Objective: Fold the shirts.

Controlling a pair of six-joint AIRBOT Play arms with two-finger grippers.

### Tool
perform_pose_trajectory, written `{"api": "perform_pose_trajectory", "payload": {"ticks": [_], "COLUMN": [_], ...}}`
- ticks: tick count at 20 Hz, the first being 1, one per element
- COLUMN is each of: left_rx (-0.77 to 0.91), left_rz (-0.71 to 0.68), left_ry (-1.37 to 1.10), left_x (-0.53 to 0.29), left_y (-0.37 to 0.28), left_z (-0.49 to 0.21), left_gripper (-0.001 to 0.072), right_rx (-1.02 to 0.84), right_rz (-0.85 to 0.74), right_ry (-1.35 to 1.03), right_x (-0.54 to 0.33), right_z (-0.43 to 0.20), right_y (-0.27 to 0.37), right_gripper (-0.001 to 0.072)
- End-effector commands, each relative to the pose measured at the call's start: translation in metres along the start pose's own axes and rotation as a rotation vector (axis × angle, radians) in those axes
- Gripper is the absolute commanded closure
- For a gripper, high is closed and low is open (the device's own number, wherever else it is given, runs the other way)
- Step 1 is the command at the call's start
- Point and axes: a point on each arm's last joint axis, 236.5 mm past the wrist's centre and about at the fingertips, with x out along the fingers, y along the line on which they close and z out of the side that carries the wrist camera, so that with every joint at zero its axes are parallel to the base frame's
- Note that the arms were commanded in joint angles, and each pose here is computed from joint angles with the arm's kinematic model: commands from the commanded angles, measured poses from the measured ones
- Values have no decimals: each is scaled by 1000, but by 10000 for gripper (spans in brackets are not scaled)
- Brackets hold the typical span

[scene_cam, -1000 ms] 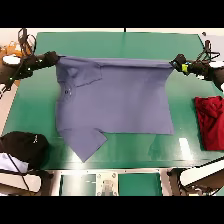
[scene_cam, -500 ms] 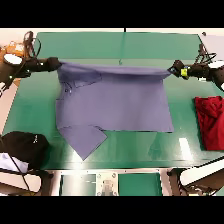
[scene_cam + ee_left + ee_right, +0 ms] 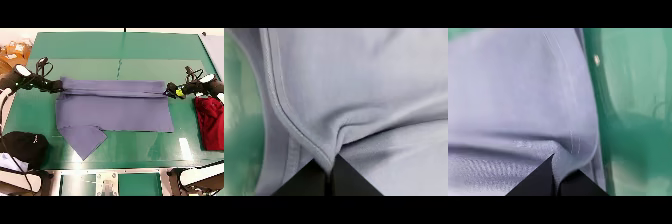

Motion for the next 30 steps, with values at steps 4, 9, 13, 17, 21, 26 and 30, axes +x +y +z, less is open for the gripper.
{"api": "perform_pose_trajectory", "payload": {"ticks": [4,9,13,17,21,26,30], "left_rx": [-72,-117,-122,-131,-179,-402,-571], "left_rz": [-68,-43,124,122,116,-28,-110], "left_ry": [156,182,438,478,385,351,367], "left_x": [2,-9,-58,-85,-107,-77,-41], "left_y": [-15,-15,8,-5,-29,-65,-75], "left_z": [-39,-36,-74,-93,-159,-272,-318], "left_gripper": [685,95,325,687,687,197,197], "right_rx": [6,13,92,139,257,448,550], "right_rz": [-4,-37,-182,-199,-211,-158,-26], "right_ry": [45,159,235,180,180,188,141], "right_x": [5,-30,-94,-129,-131,-90,-56], "right_z": [-16,-23,-39,-68,-158,-252,-254], "right_y": [-3,-11,-52,-45,-37,-34,-17], "right_gripper": [682,363,635,698,697,298,245]}}
